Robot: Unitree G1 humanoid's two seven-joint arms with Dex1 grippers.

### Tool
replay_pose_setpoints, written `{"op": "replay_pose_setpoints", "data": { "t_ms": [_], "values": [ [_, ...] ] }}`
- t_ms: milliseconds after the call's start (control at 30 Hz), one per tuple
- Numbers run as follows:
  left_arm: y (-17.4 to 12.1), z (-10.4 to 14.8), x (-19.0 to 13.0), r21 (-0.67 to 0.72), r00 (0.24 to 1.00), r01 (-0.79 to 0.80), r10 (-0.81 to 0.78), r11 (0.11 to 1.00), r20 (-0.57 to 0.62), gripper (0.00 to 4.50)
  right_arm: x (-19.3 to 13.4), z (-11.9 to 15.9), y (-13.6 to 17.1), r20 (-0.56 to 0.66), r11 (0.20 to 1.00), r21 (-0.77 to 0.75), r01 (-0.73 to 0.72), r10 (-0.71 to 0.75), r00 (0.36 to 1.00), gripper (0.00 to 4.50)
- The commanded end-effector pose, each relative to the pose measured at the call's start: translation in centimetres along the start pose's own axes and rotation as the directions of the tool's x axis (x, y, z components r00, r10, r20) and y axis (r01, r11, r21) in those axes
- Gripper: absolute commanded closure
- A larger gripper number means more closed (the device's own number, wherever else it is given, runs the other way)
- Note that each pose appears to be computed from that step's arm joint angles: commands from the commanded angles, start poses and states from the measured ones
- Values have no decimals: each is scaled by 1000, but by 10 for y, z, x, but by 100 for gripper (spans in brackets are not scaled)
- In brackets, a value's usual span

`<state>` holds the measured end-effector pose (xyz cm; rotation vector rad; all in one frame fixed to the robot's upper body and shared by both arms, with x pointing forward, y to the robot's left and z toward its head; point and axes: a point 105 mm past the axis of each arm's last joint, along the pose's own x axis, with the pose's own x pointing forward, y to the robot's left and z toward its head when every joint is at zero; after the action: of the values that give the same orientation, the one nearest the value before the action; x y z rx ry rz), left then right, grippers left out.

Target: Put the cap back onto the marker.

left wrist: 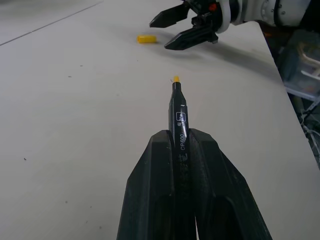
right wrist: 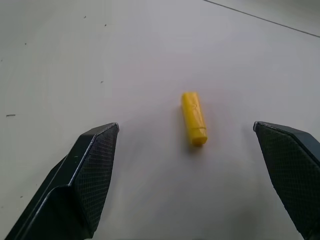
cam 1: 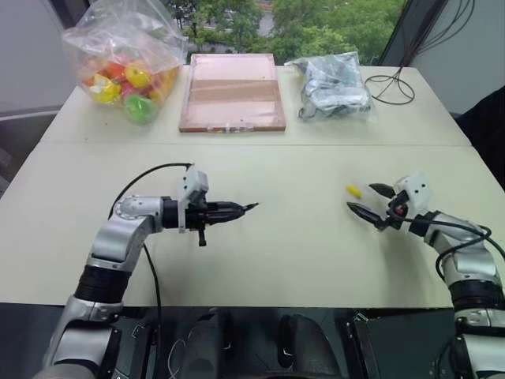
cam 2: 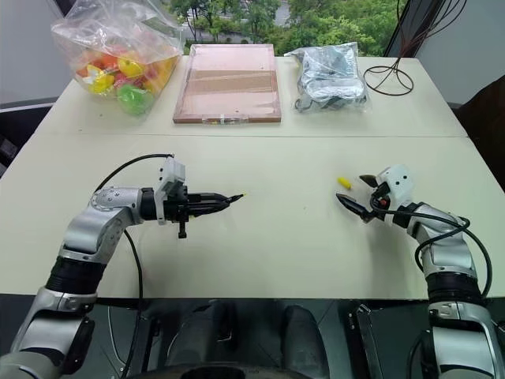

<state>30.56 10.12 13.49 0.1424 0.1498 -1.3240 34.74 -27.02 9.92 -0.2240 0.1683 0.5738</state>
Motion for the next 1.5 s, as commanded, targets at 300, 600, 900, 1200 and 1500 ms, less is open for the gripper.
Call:
{"op": "replay_pose_setpoints", "data": {
  "t_ms": [300,600,900,1200,1500],
  "values": [
    [3,10,3,52,1000,10,-10,999,17,442,14,2,-2,19,1000,24,-18,17,1000,0],
    [3,8,3,52,1000,-9,8,999,23,450,12,-11,-7,-25,999,34,-15,16,1000,144],
    [3,8,4,48,999,-17,16,999,29,450,6,-20,-8,-56,1000,26,-5,7,998,446],
    [14,11,0,93,999,-45,44,995,14,450,6,-11,-9,-49,1000,-14,-17,17,999,446],
    [46,26,-16,379,988,-30,84,925,-129,450,17,53,18,-46,942,-255,-218,213,976,446]
  ]
}}
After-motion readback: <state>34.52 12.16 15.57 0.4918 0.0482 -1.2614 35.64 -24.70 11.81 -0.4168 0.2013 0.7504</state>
